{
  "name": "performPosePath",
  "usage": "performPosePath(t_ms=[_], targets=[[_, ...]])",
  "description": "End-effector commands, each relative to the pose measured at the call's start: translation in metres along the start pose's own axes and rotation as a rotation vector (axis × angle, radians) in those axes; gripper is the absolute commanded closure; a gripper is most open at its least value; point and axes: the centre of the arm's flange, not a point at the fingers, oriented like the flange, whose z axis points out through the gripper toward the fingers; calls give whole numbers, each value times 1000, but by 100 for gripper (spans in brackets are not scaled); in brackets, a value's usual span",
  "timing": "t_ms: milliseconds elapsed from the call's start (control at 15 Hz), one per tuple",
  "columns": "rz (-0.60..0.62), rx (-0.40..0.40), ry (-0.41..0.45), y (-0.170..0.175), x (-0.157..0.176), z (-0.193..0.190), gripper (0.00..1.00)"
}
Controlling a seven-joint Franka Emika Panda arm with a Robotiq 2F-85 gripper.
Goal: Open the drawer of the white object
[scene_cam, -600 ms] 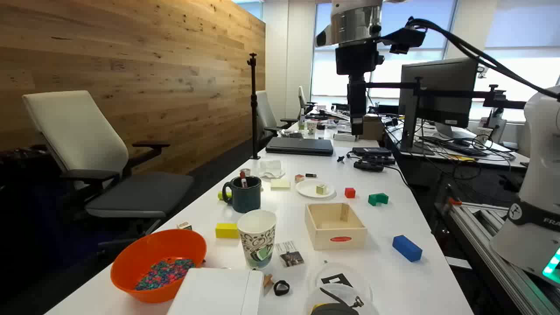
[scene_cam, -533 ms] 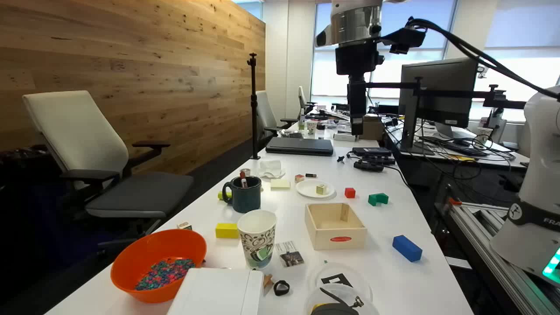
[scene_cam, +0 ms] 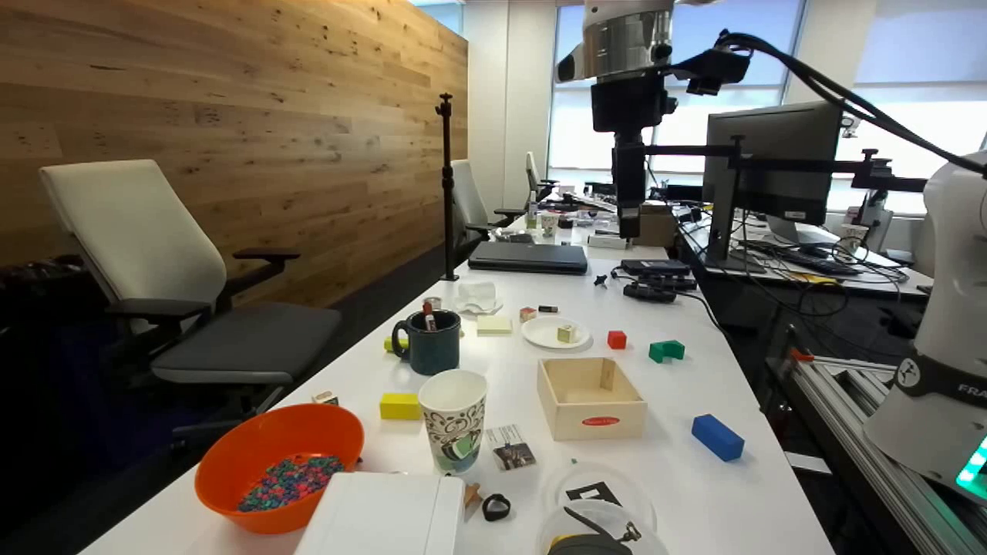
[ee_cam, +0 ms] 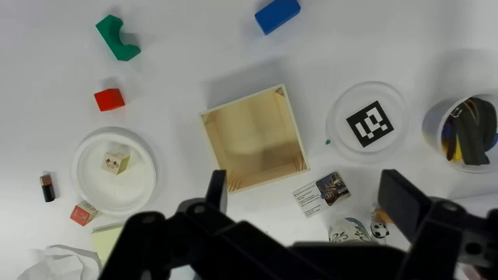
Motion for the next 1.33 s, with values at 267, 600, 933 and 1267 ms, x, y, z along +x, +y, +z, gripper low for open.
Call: performPosePath(t_ms=[267,600,933,1267], targets=[[-159,87,93,-1,9,0,0],[-383,185,163,4,23,10,0],[-426,172,166,1,28,15,0],[-332,171,209,-9,29,19,0]])
